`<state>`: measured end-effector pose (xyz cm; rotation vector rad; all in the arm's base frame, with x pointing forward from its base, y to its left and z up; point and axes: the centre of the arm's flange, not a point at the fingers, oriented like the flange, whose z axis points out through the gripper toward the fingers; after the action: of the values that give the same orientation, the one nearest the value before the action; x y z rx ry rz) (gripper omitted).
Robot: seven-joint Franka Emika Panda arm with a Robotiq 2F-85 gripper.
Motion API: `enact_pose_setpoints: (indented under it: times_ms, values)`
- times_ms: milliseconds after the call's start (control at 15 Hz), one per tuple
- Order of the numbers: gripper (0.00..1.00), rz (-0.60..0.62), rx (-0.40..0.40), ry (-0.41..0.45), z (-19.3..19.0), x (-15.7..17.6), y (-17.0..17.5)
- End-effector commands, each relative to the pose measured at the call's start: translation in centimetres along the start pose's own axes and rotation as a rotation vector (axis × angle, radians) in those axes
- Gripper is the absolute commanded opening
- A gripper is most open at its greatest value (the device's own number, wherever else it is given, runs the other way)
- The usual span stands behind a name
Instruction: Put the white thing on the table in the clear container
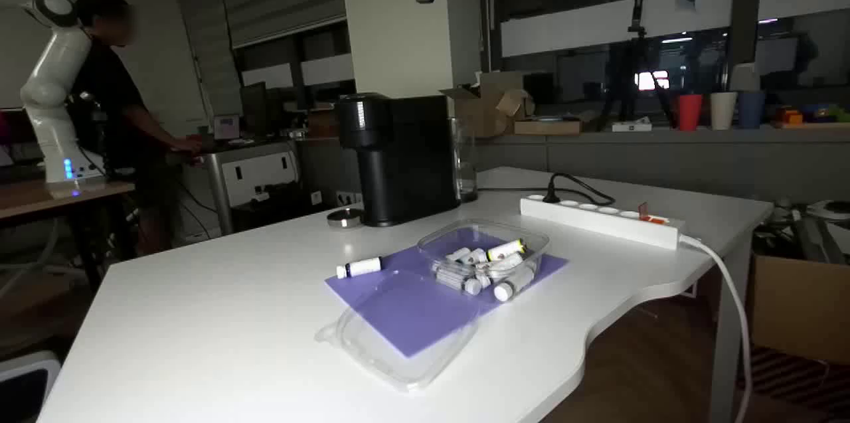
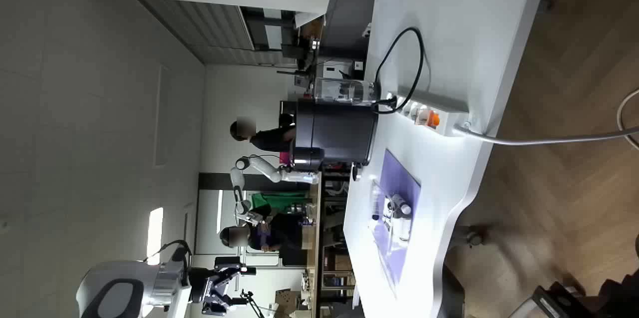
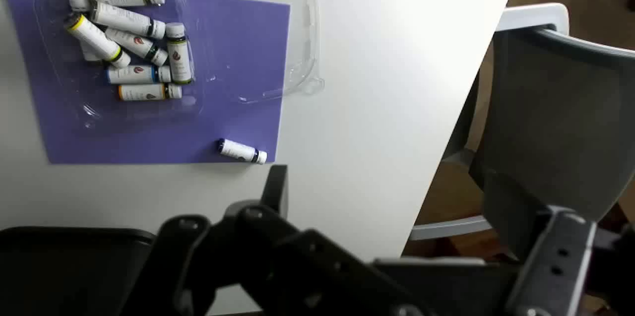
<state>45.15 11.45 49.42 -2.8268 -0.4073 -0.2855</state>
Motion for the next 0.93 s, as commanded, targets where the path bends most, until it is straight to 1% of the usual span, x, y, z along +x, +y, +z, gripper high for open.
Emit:
enact_pose_setpoints:
  times_ms: [0, 800, 867]
  values:
    - [1.00, 0.000, 0.000, 0.000, 0.0, 0.0, 0.0]
    - [1.00, -0.002, 0.000, 0.003, -0.1, 0.1, 0.0]
    - [1.00, -0.001, 0.001, -0.004, 0.5, 1.1, 0.3]
